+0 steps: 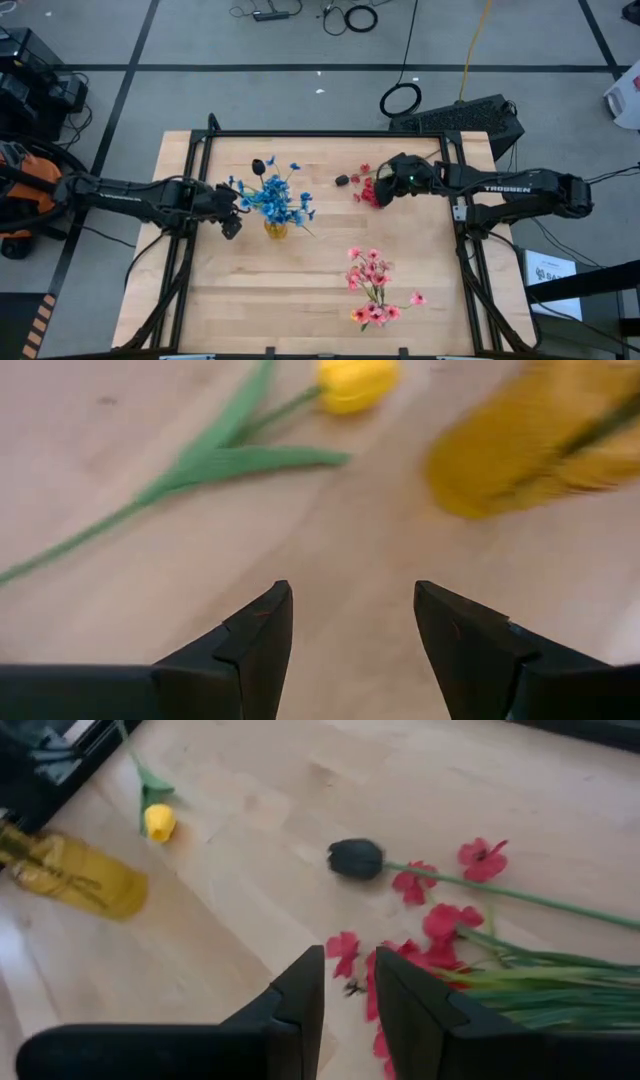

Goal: Sort flowers into vase by color
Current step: Put the red flowers into the transparent vase

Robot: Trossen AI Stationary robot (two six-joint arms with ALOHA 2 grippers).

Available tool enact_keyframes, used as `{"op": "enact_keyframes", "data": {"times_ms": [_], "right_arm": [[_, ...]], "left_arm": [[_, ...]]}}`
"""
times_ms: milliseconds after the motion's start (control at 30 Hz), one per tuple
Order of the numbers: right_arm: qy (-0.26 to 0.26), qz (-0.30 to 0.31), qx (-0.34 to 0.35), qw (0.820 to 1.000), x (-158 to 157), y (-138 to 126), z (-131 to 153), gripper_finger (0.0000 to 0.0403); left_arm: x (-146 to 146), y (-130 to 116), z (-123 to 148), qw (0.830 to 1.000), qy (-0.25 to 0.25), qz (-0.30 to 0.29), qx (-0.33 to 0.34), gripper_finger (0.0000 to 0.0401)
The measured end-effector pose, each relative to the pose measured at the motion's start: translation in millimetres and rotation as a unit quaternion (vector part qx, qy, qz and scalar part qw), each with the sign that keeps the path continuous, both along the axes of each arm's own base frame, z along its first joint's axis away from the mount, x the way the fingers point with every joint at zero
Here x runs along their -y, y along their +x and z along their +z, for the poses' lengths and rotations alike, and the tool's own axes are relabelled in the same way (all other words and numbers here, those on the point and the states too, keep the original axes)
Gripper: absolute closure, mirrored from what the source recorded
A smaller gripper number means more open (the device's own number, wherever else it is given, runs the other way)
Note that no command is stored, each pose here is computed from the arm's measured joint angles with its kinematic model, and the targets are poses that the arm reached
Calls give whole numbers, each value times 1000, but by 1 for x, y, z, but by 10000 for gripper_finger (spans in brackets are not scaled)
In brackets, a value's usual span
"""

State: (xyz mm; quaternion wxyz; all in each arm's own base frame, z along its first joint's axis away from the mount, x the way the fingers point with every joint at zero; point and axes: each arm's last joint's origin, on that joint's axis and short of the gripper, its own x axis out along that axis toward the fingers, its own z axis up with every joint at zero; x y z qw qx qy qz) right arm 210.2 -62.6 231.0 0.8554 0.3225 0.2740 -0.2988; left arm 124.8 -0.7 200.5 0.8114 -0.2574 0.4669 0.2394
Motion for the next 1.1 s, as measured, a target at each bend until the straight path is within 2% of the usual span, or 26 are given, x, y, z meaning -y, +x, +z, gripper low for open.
{"op": "enact_keyframes", "data": {"times_ms": [167,300,400,467,533,667,767,833,900,1000,1100], "right_arm": [[18,2,-5,1000,28,-7,-4,319],[21,32,-48,998,52,-10,-8,319],[15,76,-120,990,68,-6,-9,319],[4,120,-173,978,79,1,-7,319],[-2,183,-234,955,88,7,-7,319],[-24,322,-316,892,98,20,-16,319],[-39,399,-359,843,102,24,-29,319],[-35,451,-388,803,101,23,-40,319],[-34,481,-415,771,102,23,-48,319],[-44,496,-451,741,106,24,-58,319],[-52,507,-460,727,111,26,-66,319]], "left_arm": [[15,3,2,999,-29,-23,29,187],[25,1,3,998,-41,-11,37,187],[31,0,3,998,-45,3,44,187],[33,0,3,998,-48,10,47,187],[34,-1,3,997,-54,17,48,187],[34,0,3,997,-55,16,49,187],[34,0,3,996,-67,37,53,187],[34,0,3,994,-78,57,56,187],[34,0,3,992,-85,67,58,187],[34,0,3,992,-85,73,60,187],[34,2,4,991,-81,77,73,187]]}}
